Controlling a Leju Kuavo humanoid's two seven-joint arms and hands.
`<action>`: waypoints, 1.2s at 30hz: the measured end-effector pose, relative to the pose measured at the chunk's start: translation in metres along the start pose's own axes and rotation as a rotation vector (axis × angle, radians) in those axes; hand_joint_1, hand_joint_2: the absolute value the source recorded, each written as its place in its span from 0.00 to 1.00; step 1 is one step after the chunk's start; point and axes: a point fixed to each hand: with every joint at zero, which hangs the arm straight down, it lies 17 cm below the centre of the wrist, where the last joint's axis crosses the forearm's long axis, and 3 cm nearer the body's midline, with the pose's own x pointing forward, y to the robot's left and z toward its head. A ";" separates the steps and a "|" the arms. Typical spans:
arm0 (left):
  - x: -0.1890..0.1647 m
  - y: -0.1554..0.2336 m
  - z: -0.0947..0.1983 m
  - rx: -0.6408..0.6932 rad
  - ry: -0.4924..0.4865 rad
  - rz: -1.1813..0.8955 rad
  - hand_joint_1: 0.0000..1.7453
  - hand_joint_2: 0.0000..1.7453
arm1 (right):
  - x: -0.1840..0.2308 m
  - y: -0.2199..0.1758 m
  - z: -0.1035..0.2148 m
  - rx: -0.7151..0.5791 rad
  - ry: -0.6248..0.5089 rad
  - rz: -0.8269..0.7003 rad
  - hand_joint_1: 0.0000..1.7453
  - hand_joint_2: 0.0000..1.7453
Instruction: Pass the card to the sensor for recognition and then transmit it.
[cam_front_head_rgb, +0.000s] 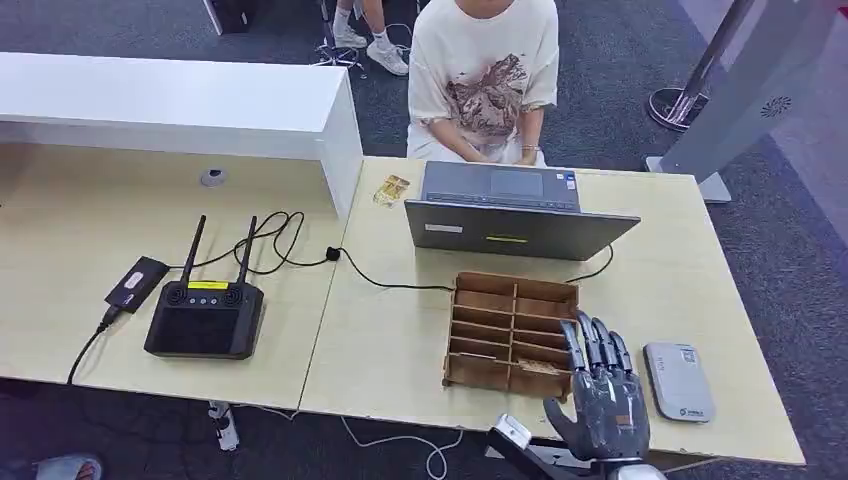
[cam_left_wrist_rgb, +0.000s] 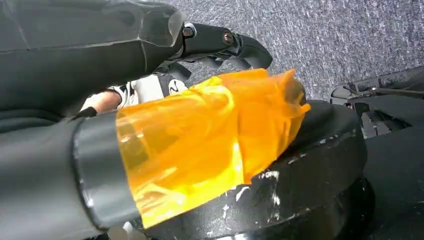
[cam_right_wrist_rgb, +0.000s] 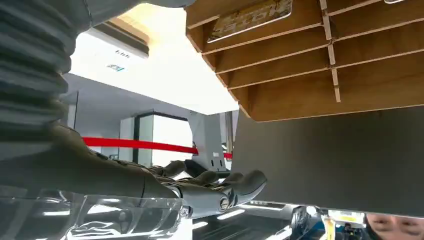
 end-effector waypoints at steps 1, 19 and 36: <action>0.000 0.000 0.000 0.000 0.000 0.000 0.00 0.00 | 0.000 0.000 0.000 0.000 0.000 0.000 0.00 1.00; 0.000 -0.001 0.000 -0.004 0.001 -0.011 0.00 0.00 | -0.003 0.013 -0.001 0.043 -0.002 0.003 0.01 1.00; 0.003 -0.001 0.000 -0.007 -0.003 -0.007 0.00 0.00 | 0.000 0.021 -0.002 0.069 -0.016 0.008 0.04 1.00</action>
